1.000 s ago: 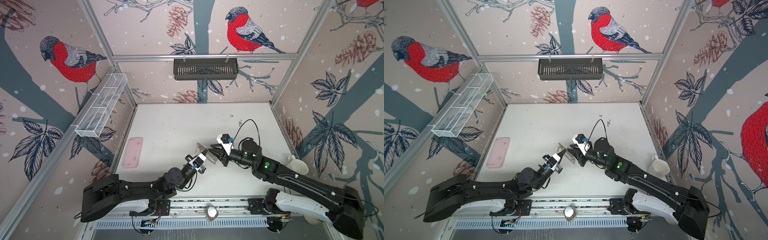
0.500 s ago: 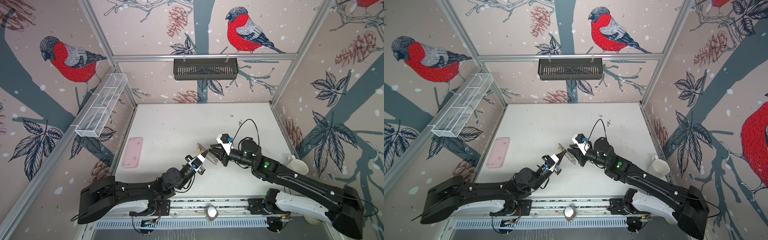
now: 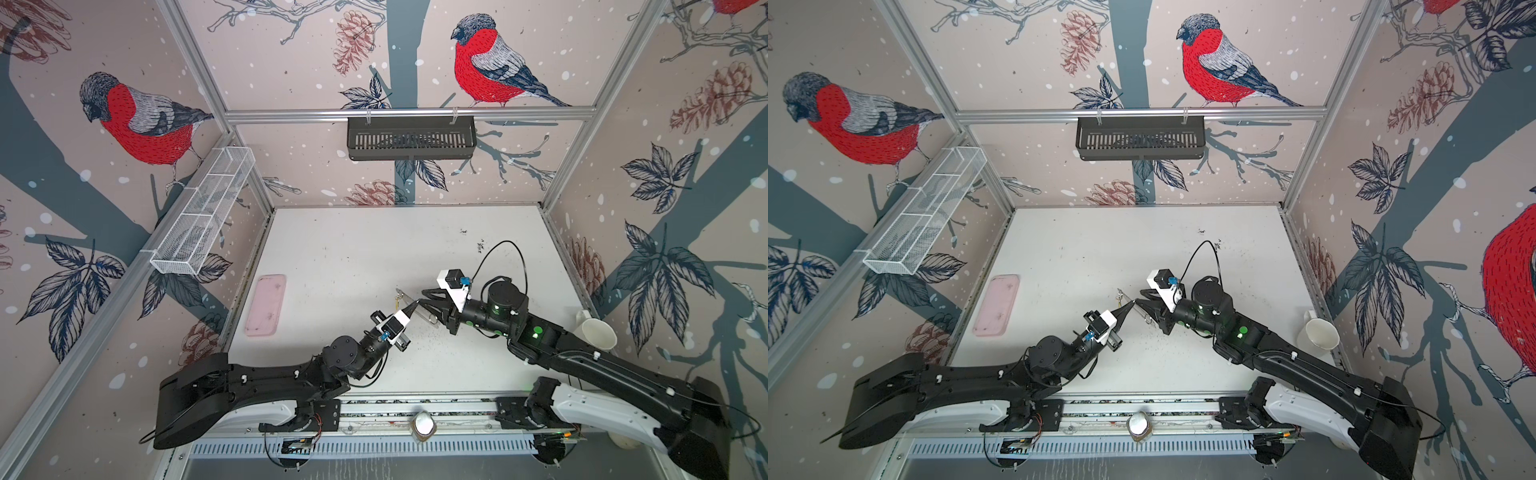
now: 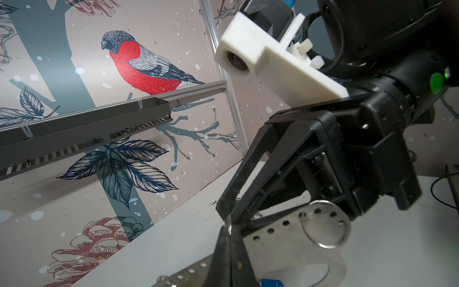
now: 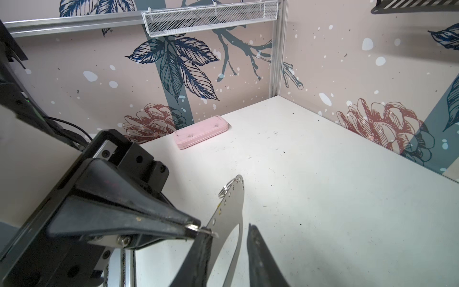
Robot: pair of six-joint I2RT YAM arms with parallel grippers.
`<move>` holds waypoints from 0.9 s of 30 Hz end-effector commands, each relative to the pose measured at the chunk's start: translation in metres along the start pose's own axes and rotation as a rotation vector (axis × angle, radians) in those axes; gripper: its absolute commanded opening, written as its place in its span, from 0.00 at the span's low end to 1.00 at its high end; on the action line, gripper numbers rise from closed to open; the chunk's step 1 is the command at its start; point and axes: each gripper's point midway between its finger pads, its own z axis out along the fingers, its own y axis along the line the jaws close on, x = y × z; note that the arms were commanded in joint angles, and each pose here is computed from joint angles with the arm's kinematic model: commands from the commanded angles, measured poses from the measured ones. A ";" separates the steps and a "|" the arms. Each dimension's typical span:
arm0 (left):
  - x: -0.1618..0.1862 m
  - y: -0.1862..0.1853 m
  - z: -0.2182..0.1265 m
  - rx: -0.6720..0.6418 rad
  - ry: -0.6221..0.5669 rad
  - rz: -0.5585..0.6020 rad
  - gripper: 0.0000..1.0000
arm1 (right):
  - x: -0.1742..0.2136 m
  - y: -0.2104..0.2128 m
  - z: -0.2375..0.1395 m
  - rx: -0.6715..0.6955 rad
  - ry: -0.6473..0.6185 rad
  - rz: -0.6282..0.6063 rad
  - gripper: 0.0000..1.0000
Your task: Put the keys on the keyring
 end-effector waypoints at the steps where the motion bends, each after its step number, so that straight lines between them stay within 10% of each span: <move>1: -0.014 0.000 -0.002 0.015 -0.057 -0.031 0.00 | -0.019 0.001 -0.001 -0.005 -0.074 -0.014 0.28; 16: -0.016 -0.015 0.002 0.100 -0.040 -0.066 0.00 | -0.029 0.014 -0.001 -0.053 -0.123 -0.029 0.25; 27: -0.014 -0.014 0.002 0.095 -0.032 -0.064 0.00 | -0.031 0.011 -0.005 0.003 -0.147 -0.043 0.00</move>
